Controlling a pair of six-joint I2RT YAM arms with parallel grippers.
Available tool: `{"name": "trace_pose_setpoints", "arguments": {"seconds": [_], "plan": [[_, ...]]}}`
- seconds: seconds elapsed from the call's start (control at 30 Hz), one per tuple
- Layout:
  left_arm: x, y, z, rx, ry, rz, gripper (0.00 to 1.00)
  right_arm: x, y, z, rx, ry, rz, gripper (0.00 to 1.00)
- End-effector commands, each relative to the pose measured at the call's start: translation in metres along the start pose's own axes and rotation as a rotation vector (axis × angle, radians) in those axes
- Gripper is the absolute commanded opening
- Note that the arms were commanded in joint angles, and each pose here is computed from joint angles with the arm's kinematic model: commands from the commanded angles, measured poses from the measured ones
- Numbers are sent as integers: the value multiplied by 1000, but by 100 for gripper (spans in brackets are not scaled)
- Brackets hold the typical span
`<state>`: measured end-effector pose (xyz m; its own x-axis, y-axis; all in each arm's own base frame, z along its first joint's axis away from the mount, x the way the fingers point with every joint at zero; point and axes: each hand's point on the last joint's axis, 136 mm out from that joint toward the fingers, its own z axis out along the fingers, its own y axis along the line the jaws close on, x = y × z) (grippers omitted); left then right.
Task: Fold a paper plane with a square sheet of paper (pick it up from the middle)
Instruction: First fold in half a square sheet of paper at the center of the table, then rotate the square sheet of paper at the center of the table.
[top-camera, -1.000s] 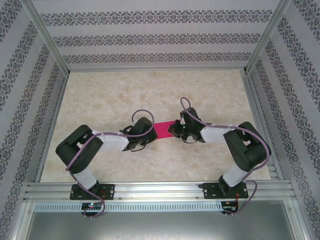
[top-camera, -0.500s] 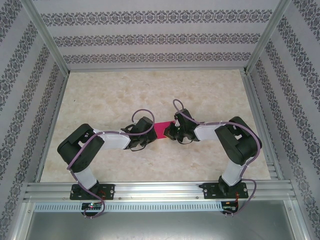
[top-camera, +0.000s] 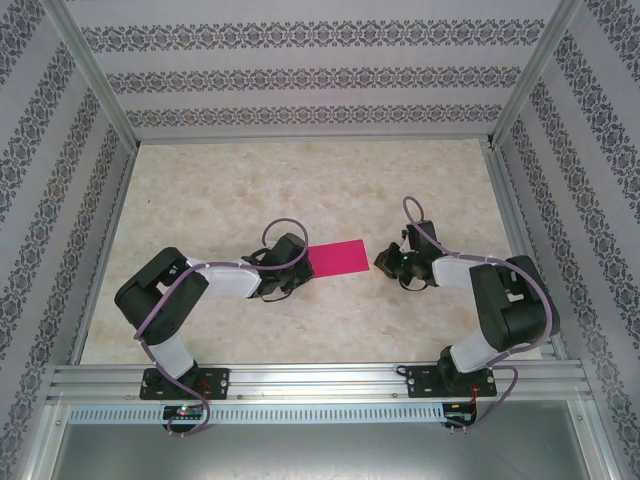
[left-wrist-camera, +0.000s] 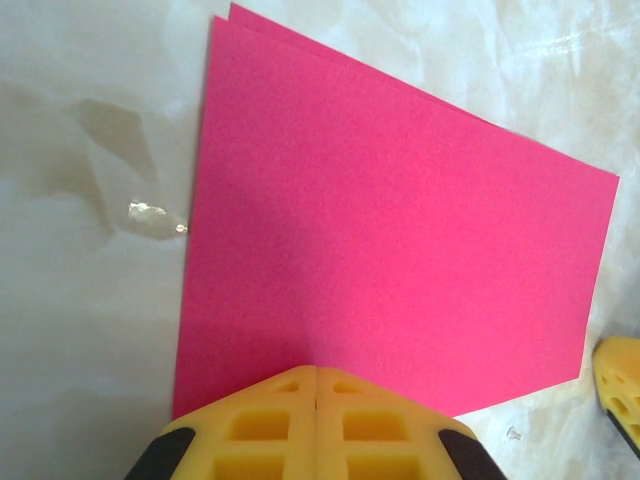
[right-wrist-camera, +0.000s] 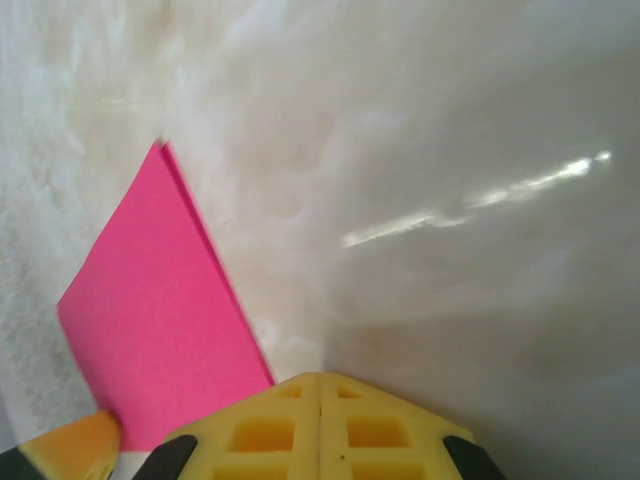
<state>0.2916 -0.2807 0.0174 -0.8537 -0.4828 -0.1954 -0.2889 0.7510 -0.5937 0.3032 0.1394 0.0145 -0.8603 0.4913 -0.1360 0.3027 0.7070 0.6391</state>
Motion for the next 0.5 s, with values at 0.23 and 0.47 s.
{"name": "trace_pose_setpoints", "arguments": {"seconds": [0.23,0.47], "plan": [[-32,-45,-19,28,25,169,20,-5,59,-31,104,-94,-220,3],[-81,-22,-45,-36,-3,139,46,11,88,17,213,0,-328,21]]}}
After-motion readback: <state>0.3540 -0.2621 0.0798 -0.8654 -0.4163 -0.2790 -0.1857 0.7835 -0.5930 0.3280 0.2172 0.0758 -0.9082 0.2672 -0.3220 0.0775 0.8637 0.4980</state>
